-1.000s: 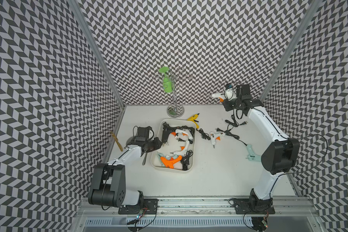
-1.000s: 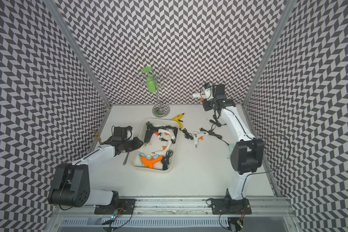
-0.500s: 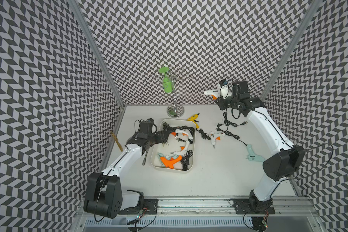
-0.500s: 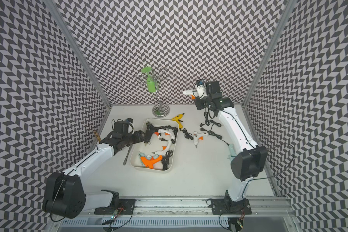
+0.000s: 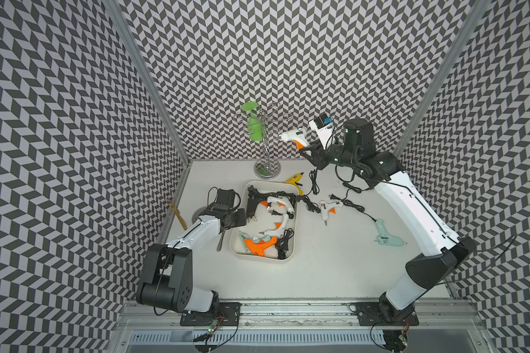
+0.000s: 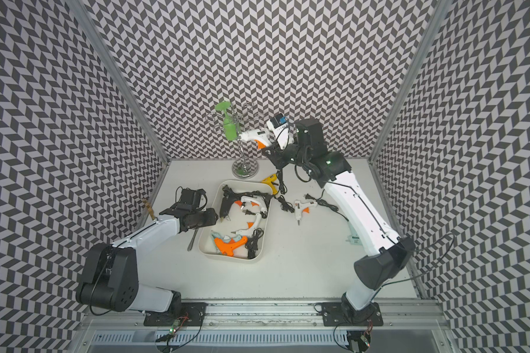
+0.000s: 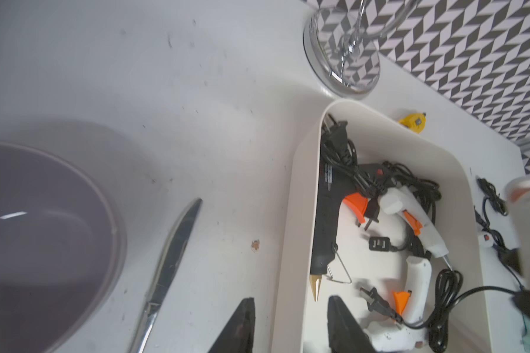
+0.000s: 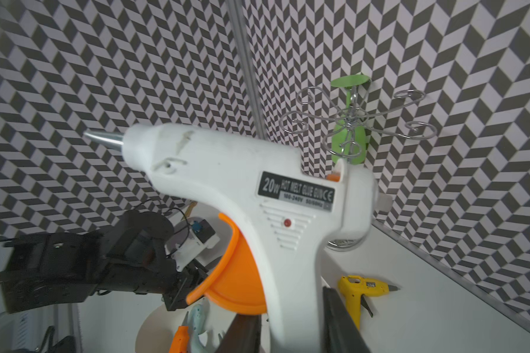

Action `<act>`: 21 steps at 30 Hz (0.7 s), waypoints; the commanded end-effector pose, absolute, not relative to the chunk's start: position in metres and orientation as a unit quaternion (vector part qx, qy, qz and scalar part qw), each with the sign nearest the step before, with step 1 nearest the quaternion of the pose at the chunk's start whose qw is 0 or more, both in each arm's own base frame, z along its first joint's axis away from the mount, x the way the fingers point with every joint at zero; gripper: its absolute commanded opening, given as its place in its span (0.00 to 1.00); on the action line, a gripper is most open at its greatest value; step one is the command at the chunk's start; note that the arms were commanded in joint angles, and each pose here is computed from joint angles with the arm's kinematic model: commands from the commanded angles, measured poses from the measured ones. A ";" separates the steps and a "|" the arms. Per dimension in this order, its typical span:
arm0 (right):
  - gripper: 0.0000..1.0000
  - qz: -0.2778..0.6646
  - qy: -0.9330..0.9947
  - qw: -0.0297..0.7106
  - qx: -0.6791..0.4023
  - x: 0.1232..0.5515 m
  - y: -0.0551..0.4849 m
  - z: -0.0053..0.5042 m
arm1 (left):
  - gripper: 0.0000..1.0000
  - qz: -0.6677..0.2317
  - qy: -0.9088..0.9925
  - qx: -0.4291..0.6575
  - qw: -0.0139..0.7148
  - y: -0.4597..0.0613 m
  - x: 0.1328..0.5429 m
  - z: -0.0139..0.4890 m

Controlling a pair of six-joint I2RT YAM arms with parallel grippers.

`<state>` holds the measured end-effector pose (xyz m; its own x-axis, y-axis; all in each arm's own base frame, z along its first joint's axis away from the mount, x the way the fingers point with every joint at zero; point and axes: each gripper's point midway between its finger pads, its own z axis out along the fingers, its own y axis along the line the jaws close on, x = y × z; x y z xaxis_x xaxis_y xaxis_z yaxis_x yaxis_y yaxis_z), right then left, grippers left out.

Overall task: Put the hot melt glue gun into the storage box
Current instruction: Adjust the storage box at the center of the board.

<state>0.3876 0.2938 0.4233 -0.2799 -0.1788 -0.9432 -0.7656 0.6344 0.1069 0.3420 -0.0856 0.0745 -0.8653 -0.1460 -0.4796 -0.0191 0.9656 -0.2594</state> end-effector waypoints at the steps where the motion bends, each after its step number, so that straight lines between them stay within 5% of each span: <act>1: 0.09 0.356 0.685 0.537 -0.341 0.363 0.322 0.460 | 0.39 -0.166 0.951 -0.044 0.257 -0.098 0.341 0.077; 11: 0.09 0.440 0.662 0.498 -0.347 0.339 0.373 0.425 | 0.31 -0.239 0.935 -0.071 0.253 -0.127 0.328 0.080; 21: 0.08 0.377 0.738 0.440 -0.346 0.361 0.379 0.273 | 0.37 -0.207 0.926 -0.082 0.304 -0.107 0.336 0.110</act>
<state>0.3470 0.3742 0.2829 -0.4412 -0.1916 -0.8767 -0.8322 0.4531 0.3197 0.3247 -0.1149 0.0876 -0.8397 -0.2730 -0.4695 -0.0356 0.8903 -0.4540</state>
